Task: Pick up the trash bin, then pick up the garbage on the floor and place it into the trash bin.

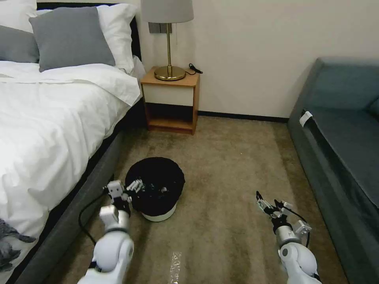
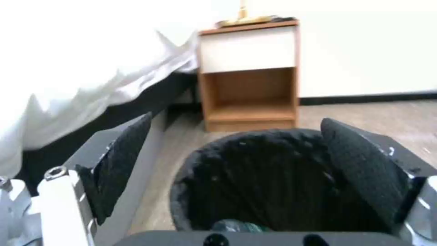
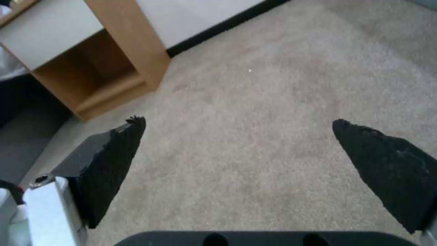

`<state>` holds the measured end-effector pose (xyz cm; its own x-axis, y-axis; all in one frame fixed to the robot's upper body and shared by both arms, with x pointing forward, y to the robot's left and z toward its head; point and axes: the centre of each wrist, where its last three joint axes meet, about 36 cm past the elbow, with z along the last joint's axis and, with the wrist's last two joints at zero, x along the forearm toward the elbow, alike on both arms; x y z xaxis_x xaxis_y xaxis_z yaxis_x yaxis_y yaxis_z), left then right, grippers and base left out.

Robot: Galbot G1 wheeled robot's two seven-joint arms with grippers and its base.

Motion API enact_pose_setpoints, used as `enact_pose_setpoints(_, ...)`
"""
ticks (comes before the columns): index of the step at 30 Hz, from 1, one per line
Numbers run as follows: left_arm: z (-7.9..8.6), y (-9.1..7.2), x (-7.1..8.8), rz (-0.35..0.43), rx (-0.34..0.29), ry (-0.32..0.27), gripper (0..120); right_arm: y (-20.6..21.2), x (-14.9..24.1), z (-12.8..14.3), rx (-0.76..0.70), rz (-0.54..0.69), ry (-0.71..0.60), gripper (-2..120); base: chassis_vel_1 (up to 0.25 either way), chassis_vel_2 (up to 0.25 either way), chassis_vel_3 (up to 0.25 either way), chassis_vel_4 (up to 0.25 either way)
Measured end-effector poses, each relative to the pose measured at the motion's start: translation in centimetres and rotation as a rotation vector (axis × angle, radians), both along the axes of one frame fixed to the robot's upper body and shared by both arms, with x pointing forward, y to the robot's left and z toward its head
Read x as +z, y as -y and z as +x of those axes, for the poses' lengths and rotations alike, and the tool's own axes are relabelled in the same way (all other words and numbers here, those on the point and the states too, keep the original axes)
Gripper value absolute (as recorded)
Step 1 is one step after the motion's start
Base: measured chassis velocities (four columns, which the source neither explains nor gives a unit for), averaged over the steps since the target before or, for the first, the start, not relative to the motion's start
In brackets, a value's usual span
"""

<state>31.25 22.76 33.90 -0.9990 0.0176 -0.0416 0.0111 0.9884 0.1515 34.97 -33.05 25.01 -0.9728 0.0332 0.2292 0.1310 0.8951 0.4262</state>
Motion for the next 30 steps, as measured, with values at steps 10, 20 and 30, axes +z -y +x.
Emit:
enact_pose_setpoints(10, -2.5, 2.0, -1.4, -0.002, -0.096, 0.050, 100, -0.8, -0.4, -0.9, -0.016, 0.009, 0.024, 100, 0.000, 0.000, 0.000, 0.000)
enact_pose_setpoints(20, -2.7, 3.3, -2.0, -0.020, -0.123, 0.050, 100, -1.6, -0.6, -1.3, -0.016, 0.015, 0.037, 100, 0.000, 0.000, 0.000, 0.000)
enact_pose_setpoints(30, -2.6, 3.3, -2.0, -0.023, -0.118, 0.049, 100, -1.7, -0.6, -1.3, -0.015, 0.014, 0.037, 100, 0.000, 0.000, 0.000, 0.000)
